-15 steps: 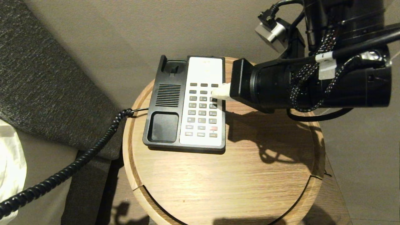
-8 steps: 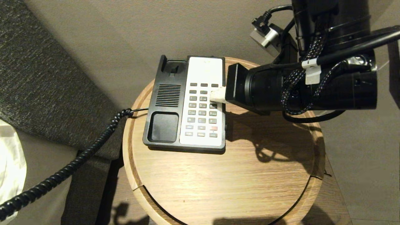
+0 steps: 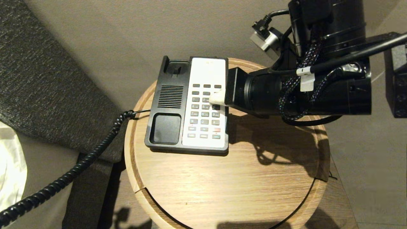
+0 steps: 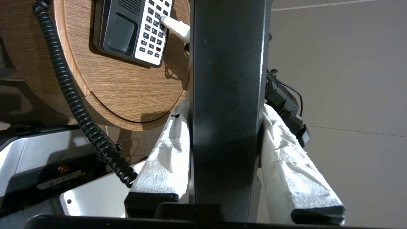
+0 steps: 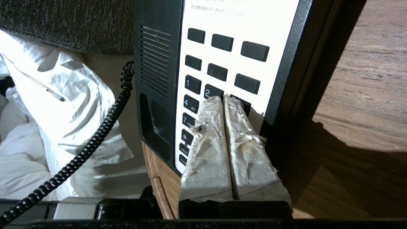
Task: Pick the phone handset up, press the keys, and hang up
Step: Dial the number
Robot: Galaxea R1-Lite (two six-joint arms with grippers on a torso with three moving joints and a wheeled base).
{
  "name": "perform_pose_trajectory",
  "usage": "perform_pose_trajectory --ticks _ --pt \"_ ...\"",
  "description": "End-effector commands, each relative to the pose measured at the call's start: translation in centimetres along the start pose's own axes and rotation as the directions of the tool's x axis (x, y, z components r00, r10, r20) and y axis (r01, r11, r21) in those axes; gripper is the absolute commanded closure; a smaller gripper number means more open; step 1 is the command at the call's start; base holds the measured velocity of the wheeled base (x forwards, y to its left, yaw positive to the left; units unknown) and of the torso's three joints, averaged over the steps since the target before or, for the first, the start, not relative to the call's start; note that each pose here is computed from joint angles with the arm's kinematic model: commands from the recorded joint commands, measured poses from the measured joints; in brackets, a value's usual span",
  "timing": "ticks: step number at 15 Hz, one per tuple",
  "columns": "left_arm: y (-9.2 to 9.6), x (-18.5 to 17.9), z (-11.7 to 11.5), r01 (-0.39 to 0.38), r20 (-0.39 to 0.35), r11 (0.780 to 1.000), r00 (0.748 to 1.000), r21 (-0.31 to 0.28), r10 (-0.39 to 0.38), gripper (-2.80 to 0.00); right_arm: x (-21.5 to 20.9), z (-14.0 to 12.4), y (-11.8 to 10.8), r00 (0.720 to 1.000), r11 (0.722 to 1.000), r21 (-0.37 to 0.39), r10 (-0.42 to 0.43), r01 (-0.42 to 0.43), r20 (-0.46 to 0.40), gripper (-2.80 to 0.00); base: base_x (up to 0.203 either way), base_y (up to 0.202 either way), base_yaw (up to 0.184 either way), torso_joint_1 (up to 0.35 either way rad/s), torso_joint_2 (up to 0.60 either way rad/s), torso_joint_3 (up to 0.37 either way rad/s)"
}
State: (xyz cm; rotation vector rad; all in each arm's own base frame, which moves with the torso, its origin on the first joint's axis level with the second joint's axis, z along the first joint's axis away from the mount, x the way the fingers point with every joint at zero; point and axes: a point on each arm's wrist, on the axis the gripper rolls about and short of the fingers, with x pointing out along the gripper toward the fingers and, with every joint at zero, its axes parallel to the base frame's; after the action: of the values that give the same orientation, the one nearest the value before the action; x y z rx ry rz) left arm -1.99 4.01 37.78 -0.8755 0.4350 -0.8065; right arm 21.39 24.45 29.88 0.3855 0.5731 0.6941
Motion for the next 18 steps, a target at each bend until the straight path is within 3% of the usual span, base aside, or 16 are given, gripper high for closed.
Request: perform_pose_trajectory --ticks 1,14,18 --pt "0.1 0.0 0.0 -0.005 -0.002 1.0 1.0 -0.005 0.005 0.0 -0.1 0.1 0.1 1.0 1.0 0.0 0.001 -0.001 0.004 0.0 0.0 0.0 0.0 0.0 0.0 0.0" --pt "0.7 -0.4 -0.4 -0.012 -0.005 1.0 1.0 -0.004 0.012 0.0 -0.2 0.2 0.1 1.0 1.0 -0.003 0.001 -0.001 0.006 0.0 0.0 0.0 0.0 0.0 0.0 0.0" --pt "0.7 -0.4 -0.4 -0.011 -0.004 1.0 1.0 -0.004 0.011 0.0 -0.5 0.3 -0.4 1.0 0.998 -0.059 -0.013 0.014 0.011 0.0 0.0 0.0 0.0 0.0 0.0 0.0"
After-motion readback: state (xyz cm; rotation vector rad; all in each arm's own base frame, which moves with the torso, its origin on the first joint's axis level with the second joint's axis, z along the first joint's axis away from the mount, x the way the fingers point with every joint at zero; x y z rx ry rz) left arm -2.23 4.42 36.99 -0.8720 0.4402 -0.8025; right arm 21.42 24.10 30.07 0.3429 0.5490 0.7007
